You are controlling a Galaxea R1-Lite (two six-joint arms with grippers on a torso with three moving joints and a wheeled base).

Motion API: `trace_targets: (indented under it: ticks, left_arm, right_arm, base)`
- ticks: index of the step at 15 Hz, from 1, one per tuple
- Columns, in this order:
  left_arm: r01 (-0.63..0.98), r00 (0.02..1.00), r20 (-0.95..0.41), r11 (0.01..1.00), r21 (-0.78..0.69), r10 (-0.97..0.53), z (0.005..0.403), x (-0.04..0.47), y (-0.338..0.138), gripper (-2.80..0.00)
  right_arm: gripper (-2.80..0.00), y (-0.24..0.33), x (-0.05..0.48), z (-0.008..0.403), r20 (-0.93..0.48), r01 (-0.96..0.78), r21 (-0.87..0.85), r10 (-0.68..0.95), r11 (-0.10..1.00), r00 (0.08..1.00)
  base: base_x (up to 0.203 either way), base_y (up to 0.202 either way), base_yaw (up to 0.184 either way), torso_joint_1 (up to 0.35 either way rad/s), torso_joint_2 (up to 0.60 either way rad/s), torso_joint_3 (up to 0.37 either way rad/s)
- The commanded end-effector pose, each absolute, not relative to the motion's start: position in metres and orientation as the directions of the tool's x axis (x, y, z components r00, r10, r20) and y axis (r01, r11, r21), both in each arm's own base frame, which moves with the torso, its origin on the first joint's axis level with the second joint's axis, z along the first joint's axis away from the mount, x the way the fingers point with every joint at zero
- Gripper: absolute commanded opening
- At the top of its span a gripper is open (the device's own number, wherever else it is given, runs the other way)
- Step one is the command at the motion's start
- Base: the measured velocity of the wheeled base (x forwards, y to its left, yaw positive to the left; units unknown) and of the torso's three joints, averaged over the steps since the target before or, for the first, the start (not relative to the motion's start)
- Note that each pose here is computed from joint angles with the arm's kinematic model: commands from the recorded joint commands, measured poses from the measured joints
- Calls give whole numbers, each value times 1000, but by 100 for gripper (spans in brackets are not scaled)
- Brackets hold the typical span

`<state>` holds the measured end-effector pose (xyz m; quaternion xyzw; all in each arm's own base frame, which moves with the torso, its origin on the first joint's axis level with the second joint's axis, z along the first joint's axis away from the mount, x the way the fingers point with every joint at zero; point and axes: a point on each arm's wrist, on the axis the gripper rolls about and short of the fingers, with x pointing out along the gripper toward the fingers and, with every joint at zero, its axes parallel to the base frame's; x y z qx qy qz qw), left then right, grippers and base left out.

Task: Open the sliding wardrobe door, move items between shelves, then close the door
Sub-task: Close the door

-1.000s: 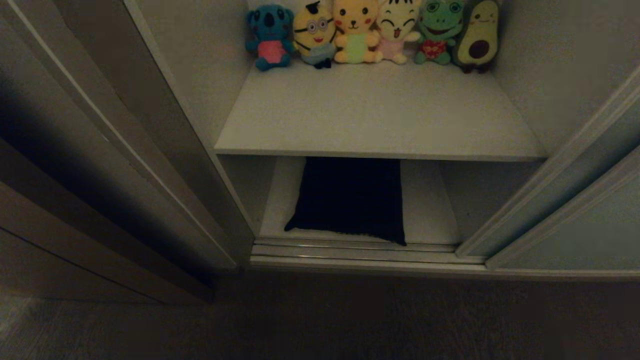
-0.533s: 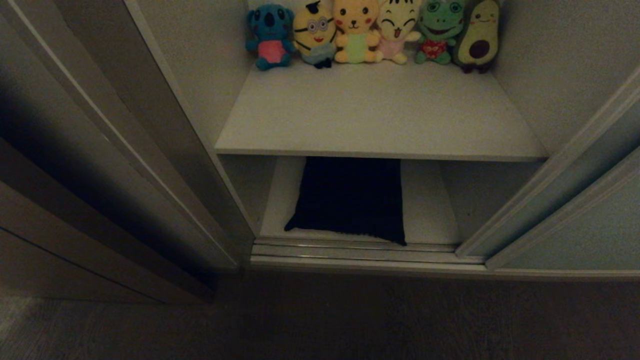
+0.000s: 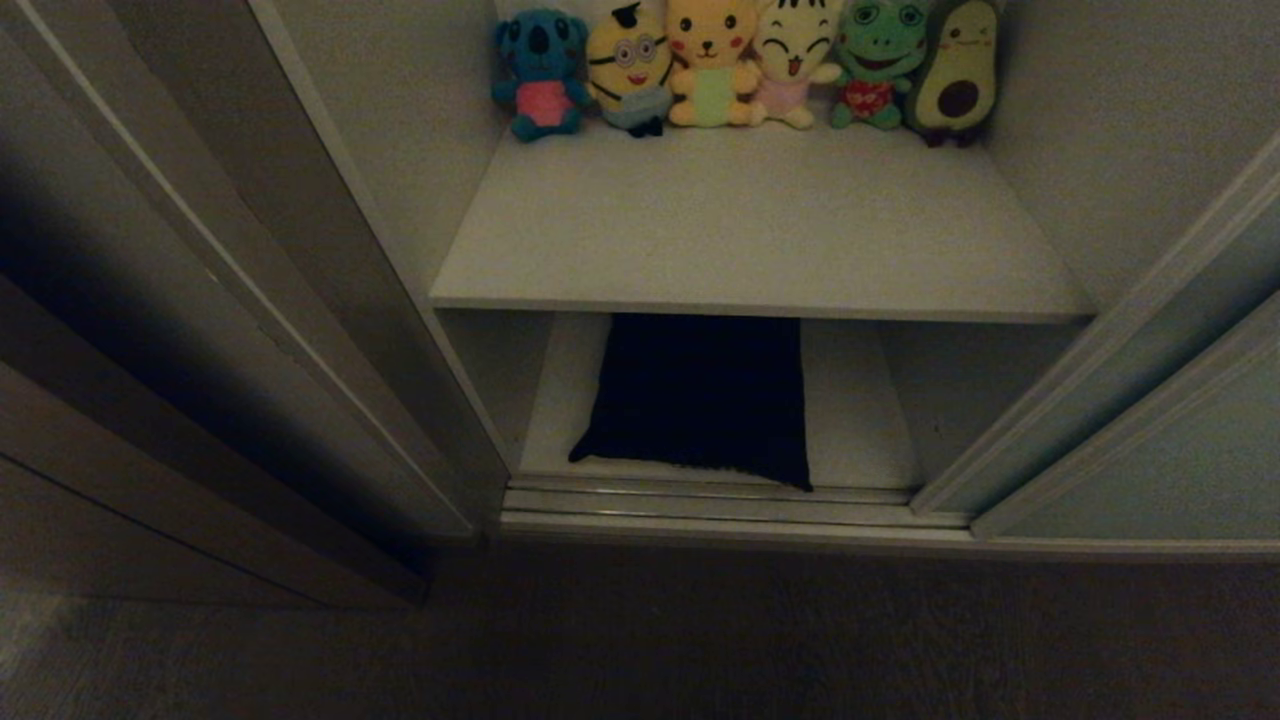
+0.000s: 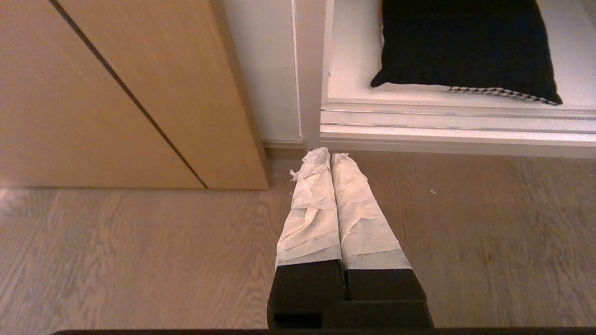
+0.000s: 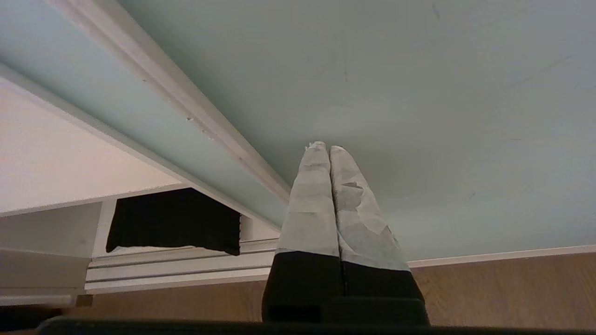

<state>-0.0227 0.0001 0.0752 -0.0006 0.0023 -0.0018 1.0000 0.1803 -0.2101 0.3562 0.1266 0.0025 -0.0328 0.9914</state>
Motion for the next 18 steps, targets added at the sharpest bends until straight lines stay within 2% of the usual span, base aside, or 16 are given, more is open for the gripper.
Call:
trace_targets:
  ticks: [1, 4, 12, 18]
  left_arm:
    - [3, 1000, -6, 1000, -2, -3, 75, -23, 0, -280]
    - [4, 1000, -6, 1000, -2, -4, 75, -23, 0, -280]
    - [3, 1000, -6, 1000, -2, -3, 75, -23, 0, -280]
    - [3, 1000, -6, 1000, -2, -3, 75, -23, 0, -280]
  right_arm:
    - [-280, -206, 185, 351, -27, 47, 271, -42, 962, 999]
    - [-280, -197, 196, 343, -45, 5, 287, 9, 958, 999]
    - [-280, -213, 209, 344, -40, 14, 280, -3, 960, 999]
    - [-280, -186, 207, 354, -20, -45, 259, 52, 965, 998]
  base:
    - [0, 0, 0, 0, 0, 0]
    - [0, 0, 0, 0, 0, 0]
    - [0, 0, 0, 0, 0, 0]
    - [0, 0, 0, 0, 0, 0]
